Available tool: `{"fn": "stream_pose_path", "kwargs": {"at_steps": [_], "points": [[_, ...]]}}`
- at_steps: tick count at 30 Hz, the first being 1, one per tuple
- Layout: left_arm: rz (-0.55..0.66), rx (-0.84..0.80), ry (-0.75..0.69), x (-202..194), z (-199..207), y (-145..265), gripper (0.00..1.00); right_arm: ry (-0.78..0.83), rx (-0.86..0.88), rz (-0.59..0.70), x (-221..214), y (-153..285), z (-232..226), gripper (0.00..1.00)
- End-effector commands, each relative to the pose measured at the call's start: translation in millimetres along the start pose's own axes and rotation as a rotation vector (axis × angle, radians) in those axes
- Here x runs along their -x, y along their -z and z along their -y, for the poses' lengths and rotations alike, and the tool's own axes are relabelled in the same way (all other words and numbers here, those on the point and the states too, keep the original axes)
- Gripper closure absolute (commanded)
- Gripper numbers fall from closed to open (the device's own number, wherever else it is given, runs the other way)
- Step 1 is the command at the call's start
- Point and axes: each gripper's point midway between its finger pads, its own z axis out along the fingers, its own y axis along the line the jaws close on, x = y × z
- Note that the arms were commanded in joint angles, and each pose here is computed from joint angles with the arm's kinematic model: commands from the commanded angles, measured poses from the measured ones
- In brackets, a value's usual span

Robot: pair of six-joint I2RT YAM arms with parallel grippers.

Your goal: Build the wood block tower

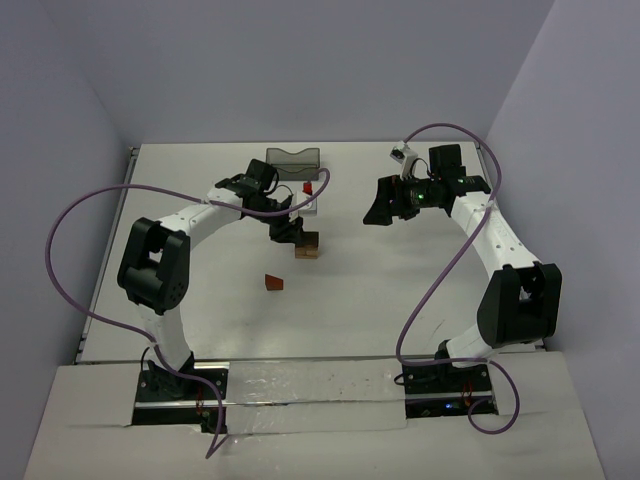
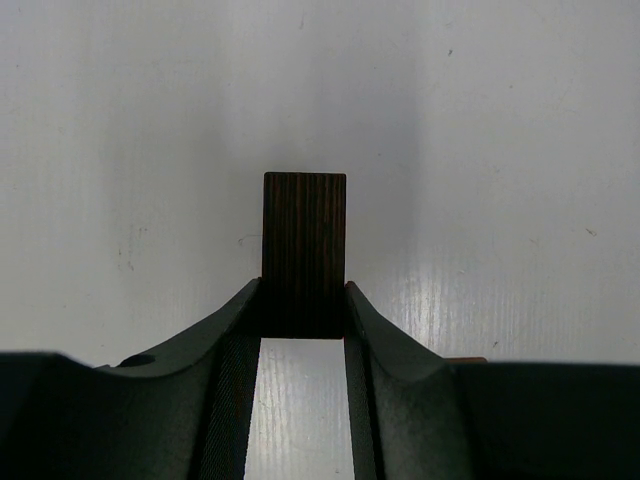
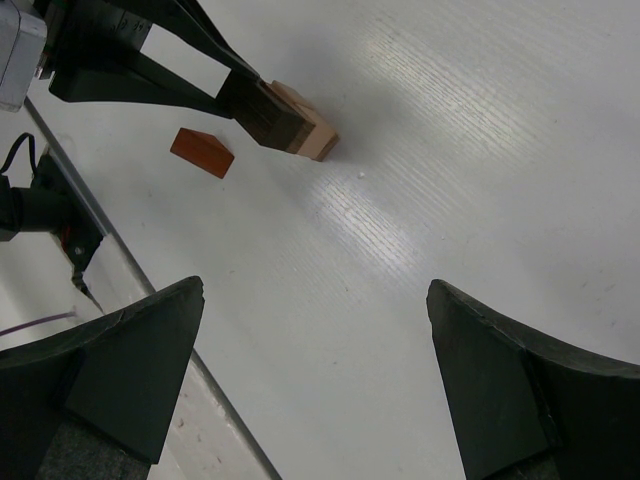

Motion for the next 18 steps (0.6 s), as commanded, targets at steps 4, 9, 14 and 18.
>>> {"fn": "stream_pose_path", "kwargs": {"at_steps": [4,9,14,18], "points": [[0.035,0.028,-0.062,17.7,-10.3,4.3,0.58,0.062,0.018,0.056,17.7,8.9,-12.4,0.0],[0.03,0.023,-0.067,16.1,-9.7,3.0,0.56,0.062,0.02,0.056,17.9,8.7,-12.5,0.0],[0.024,0.015,-0.069,13.9,-8.2,2.4,0.53,0.06,0.021,0.054,17.4,8.4,-12.3,0.0],[0.023,0.018,-0.069,13.5,-9.1,2.8,0.48,0.059,0.022,0.055,18.2,8.4,-12.6,0.0]]}}
